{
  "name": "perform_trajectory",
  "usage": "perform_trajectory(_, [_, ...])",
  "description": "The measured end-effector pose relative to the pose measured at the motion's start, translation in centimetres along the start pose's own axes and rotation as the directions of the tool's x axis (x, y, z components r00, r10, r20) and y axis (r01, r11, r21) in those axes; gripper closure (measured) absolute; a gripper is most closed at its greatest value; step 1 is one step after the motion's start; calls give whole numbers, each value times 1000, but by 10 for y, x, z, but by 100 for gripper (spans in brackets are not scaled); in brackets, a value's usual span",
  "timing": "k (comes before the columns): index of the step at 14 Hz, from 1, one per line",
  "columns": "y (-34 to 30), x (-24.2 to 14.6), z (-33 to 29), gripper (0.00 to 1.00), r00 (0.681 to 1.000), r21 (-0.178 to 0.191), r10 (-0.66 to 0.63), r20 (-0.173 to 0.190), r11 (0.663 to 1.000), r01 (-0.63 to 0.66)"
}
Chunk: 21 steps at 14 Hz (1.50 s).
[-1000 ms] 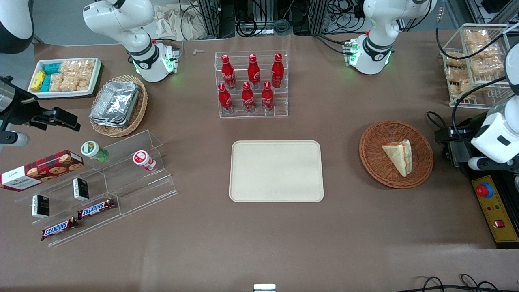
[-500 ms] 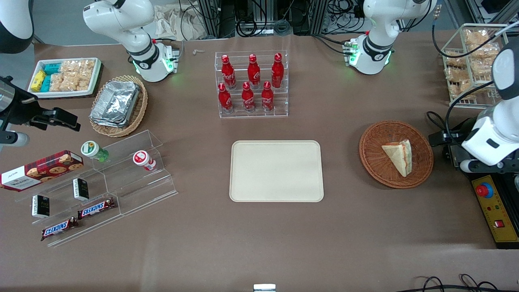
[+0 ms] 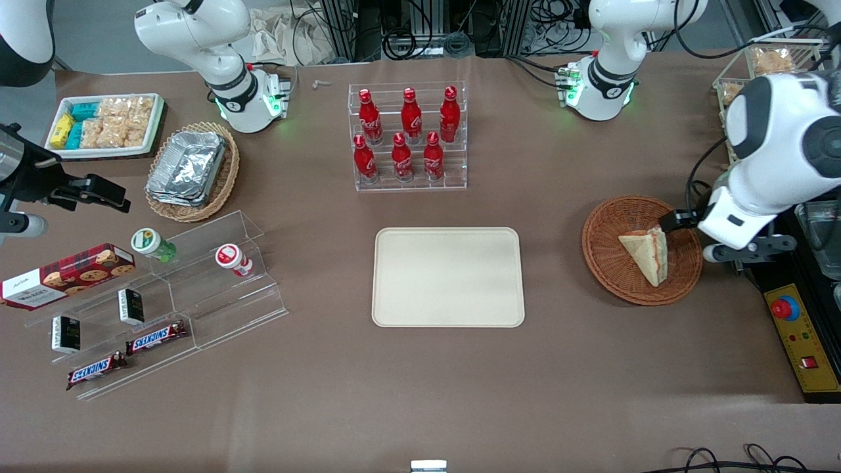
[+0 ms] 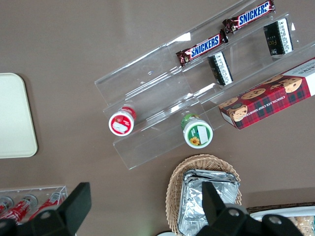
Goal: Place sandwich from basket to tray
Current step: 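Move the left gripper down over the wrapped sandwich in the wicker basket, then close the left gripper on the sandwich and lift it from the basket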
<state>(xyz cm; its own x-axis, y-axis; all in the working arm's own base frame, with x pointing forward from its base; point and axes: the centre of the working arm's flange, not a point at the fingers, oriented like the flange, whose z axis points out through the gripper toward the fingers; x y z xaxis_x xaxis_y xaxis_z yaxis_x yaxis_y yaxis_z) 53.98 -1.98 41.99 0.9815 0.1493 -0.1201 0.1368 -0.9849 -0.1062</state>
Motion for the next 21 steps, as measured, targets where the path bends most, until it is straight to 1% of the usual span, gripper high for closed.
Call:
perform_trajectory(2, [-5, -4, 29, 0, 999, -19, -29, 28, 999, 30])
perform_trajectory(4, [-14, -3, 57, 0, 998, -34, -53, 30, 998, 54])
perform_trajectory(5, [-16, -4, 69, 0, 998, -38, -59, 30, 997, 60])
perform_trajectory(8, [-21, -4, 97, 0, 995, -38, -78, 61, 996, 80])
perform_trajectory(10, [-20, 0, 112, 0, 993, -39, -90, 74, 995, 93])
perform_trajectory(13, [-18, 7, 132, 0, 990, -43, -121, 71, 991, 124])
perform_trajectory(15, [-16, 10, 146, 0, 988, -44, -136, 78, 989, 140])
perform_trajectory(17, [-14, 11, 159, 0, 986, -42, -139, 96, 989, 144])
perform_trajectory(21, [-11, 15, 177, 2, 983, -45, -157, 96, 986, 161])
